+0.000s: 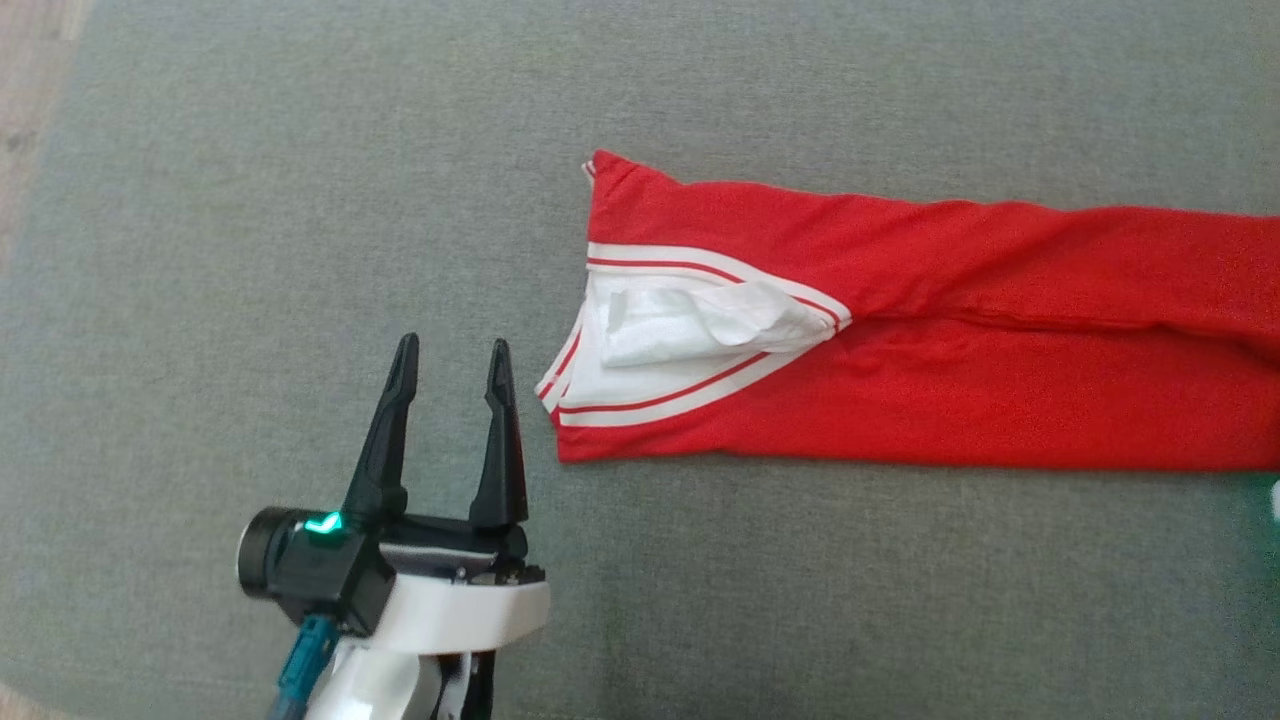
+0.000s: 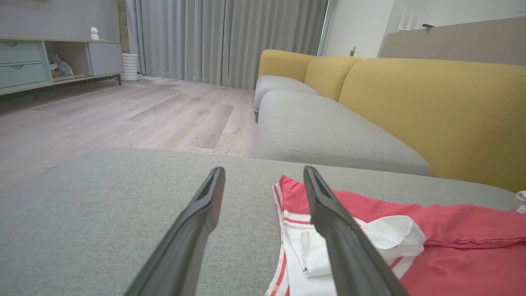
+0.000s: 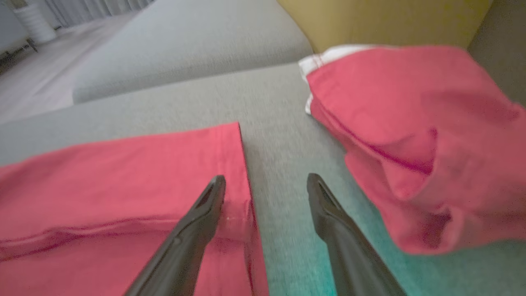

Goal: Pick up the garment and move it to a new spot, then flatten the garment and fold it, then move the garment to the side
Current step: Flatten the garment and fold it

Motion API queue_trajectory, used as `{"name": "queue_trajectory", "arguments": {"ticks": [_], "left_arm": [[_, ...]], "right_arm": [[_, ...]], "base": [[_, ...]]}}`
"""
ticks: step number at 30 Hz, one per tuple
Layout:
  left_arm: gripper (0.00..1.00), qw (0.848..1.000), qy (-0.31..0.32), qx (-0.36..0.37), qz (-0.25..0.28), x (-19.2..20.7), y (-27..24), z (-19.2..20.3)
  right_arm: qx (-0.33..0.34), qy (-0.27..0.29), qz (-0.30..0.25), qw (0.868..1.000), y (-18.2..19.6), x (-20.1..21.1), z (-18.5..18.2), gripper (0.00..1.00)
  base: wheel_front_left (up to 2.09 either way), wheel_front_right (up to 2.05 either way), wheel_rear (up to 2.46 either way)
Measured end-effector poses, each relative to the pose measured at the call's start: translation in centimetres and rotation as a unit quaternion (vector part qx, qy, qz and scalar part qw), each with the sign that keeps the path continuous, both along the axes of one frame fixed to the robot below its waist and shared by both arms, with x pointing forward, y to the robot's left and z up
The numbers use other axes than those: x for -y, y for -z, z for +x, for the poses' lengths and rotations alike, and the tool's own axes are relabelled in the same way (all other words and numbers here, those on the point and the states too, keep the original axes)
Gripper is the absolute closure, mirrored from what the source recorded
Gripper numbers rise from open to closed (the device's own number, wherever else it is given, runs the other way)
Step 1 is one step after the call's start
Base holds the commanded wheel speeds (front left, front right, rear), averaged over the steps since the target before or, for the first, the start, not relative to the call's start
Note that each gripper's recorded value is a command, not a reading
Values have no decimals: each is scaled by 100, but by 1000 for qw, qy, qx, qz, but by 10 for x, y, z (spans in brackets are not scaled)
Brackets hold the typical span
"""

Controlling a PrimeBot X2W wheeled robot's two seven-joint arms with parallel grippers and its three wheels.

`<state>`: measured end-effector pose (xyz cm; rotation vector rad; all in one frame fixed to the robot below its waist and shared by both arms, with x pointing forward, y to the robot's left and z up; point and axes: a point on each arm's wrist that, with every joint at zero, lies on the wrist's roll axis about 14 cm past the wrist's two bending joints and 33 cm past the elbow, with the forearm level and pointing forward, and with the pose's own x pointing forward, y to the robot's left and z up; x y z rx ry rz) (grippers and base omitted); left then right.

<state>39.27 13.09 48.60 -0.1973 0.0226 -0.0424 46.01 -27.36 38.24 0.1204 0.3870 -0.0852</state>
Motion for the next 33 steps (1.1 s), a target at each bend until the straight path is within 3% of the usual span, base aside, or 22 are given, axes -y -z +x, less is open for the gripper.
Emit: {"name": "queue_trajectory", "arguments": {"ticks": [4, 6, 9, 10, 16, 21, 27, 33], "left_arm": [[0, 1000, -7, 1, 2, -4, 2, -4], [0, 1000, -11, 3, 2, -7, 1, -5], [0, 1000, -17, 8, 5, -12, 0, -5], [0, 1000, -18, 9, 6, -14, 0, -5], [0, 1000, -14, 14, 9, -14, 0, -3], [0, 1000, -8, 22, 11, -13, -3, 0], [0, 1000, 8, 27, 6, -5, -4, 5], [0, 999, 16, 32, 3, -2, -7, 5]], "right_arm": [[-55, 2, 6, 998, 27, -5, -11, 0], [-69, 2, 14, 998, 34, -10, -14, 13], [-79, 4, 37, 996, 37, -15, -15, 68], [-80, 4, 44, 996, 37, -18, -16, 100], [-70, 8, 62, 996, 34, -20, -18, 100], [-45, 22, 38, 998, 17, 6, -19, 100], [13, 32, -3, 999, -38, 44, -6, 100], [91, -15, 34, 995, -98, 6, 10, 100]], "base": [[0, 0, 0], [0, 0, 0], [0, 0, 0], [0, 0, 0], [0, 0, 0], [0, 0, 0], [0, 0, 0], [0, 0, 0]]}}
